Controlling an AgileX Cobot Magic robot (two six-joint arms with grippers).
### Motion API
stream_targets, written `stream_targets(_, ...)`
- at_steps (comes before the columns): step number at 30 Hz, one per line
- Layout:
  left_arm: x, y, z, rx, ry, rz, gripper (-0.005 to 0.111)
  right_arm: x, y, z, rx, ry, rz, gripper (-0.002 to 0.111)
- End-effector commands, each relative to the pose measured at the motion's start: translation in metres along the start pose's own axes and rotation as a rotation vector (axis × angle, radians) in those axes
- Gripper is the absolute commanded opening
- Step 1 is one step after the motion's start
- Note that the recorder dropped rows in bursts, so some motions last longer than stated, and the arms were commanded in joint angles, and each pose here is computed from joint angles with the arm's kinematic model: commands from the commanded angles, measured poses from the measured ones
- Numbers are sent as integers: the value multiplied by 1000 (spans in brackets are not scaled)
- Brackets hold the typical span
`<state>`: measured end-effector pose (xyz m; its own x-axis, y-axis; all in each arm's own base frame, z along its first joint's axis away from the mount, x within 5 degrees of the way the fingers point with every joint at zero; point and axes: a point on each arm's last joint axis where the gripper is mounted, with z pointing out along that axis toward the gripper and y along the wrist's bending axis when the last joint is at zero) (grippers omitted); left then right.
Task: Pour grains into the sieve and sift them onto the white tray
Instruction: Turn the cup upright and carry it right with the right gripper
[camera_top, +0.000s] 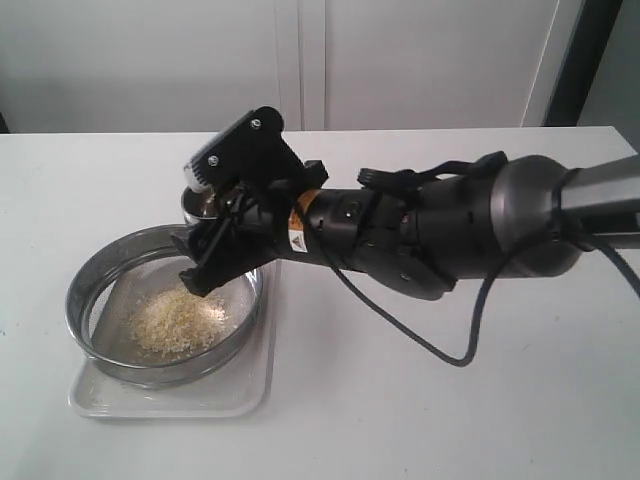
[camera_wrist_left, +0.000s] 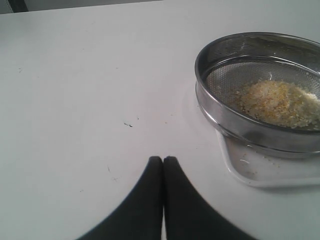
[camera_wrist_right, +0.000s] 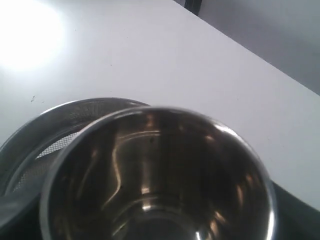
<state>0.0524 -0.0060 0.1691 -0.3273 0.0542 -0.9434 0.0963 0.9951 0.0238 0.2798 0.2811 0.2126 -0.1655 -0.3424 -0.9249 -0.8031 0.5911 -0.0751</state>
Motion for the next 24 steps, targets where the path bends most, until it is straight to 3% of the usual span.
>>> stream_targets(1,0,0,0,-4,-6,-4,0,9,-14,-11,3,-90,84,0)
stream_targets(10,0,0,0,-4,-6,-4,0,55,-75,-40,179,-86,241,0)
stream_targets(18,0,0,0,-4,-6,-4,0,62,-118,-57,297,-123,233,0)
stream_targets(24,0,0,0,-4,-6,-4,0,86,-146,-60,366,-146,282,0)
